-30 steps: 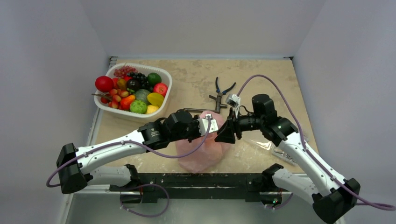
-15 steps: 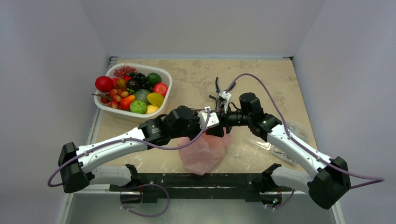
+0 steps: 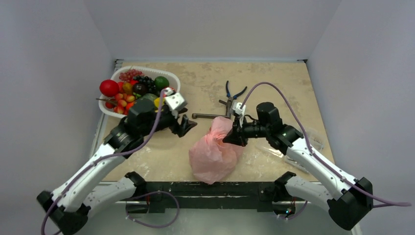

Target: Place the fake fruits into the plastic bag and tie a complex knot

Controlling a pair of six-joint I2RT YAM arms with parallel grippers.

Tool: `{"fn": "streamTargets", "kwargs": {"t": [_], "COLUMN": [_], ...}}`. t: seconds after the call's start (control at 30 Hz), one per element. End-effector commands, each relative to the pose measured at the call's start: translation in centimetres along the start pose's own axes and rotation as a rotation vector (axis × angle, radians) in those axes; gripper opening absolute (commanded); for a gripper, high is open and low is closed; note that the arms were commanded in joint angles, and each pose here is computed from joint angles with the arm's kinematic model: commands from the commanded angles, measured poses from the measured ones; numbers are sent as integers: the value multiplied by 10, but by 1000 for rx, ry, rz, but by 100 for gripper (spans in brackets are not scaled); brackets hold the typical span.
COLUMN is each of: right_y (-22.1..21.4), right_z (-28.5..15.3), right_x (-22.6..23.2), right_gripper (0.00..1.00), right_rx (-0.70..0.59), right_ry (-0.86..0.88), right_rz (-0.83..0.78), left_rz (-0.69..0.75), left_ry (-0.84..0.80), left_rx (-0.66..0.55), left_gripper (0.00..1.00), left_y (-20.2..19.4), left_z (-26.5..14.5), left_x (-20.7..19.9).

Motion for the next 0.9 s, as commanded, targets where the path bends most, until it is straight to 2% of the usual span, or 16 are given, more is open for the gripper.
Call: {"fn": "streamTargets", "kwargs": {"t": [0.0, 0.1, 0.17, 0.3, 0.43, 0.6, 0.67, 0.87], "right_y": [-3, -6, -9, -14, -15, -16, -17, -20], "right_z": [-3, -2, -3, -6, -8, -9, -10, -7], "right_x": [-2, -4, -7, -10, -10, -9, -8, -8], "right_gripper": [0, 0, 0, 0, 0, 0, 0, 0], "right_rx": [-9, 16, 35, 64, 80, 87, 83, 79], "right_ry": [9, 16, 9, 4, 3, 2, 5, 10], "right_rz": [-136, -165, -207, -299, -332, -322, -325, -313], "left_rz": [69, 94, 105, 185, 221, 253, 261, 131], "left_ry": [-66, -104, -146, -127, -151, -350, -358, -345], "left_rx": [23, 156, 199, 254, 317, 125, 95, 56], "left_gripper": [66, 64, 65, 68, 69, 76, 77, 80], "left_y": [-28, -69, -85, -105, -125, -110, -100, -63], "left_z": [-33, -25, -15, 3, 10, 5, 9, 42], "left_x": [4, 7, 7, 11, 9, -29, -39, -50]}}
Point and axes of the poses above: each gripper's point midway between its finger pads, its own z axis out along the fingers, its own x axis along the line the jaws close on, y = z × x, the point moved 7 cm from there along -z, back along the fingers, and after that the axes turned 3 degrees about -z, right-handed, at the moved point
